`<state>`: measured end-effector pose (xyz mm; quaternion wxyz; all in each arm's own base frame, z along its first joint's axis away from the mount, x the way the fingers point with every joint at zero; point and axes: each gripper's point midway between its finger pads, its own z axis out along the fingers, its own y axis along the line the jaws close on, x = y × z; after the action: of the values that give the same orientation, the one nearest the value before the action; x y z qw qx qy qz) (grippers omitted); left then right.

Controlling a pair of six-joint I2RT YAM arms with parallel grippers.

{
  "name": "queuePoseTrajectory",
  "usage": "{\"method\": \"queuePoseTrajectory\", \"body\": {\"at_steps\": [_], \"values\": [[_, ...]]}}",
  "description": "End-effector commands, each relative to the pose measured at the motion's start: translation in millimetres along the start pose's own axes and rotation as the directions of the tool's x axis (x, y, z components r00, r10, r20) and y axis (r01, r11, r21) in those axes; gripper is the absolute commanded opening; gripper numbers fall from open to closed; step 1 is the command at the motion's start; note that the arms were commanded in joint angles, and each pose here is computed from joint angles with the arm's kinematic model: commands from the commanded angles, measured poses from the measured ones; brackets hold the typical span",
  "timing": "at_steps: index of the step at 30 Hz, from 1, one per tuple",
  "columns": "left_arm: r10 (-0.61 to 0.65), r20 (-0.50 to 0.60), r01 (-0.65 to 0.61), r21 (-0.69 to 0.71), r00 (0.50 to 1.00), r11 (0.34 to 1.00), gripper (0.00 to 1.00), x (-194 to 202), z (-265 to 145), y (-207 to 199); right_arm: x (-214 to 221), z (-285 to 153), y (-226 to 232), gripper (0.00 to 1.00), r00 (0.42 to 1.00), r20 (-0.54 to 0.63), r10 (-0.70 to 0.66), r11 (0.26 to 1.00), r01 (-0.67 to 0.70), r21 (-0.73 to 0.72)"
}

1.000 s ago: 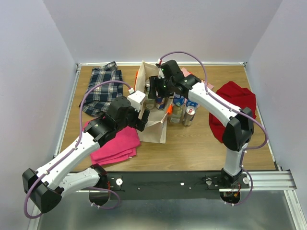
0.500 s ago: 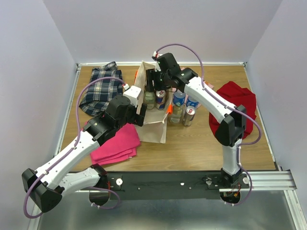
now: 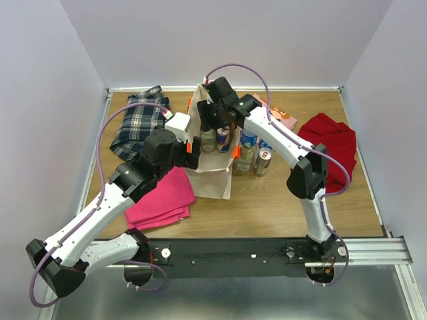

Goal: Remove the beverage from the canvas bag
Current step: Take out the drink from the canvas bag.

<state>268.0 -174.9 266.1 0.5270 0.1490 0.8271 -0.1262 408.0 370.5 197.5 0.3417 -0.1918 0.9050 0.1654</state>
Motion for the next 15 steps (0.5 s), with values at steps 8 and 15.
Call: {"method": "queuePoseTrajectory", "body": {"at_steps": [8, 15], "values": [[-0.041, 0.069, 0.042, -0.002, 0.997, 0.999, 0.99, -28, -10, 2, -8, 7, -2, 0.62, 0.999, 0.032, -0.034, 0.997, 0.032, 0.065], [-0.031, 0.058, 0.032, -0.008, 0.998, 0.999, 0.99, -25, -9, 4, -4, 21, 0, 0.61, 0.999, 0.013, -0.041, 0.997, 0.04, 0.06]]}}
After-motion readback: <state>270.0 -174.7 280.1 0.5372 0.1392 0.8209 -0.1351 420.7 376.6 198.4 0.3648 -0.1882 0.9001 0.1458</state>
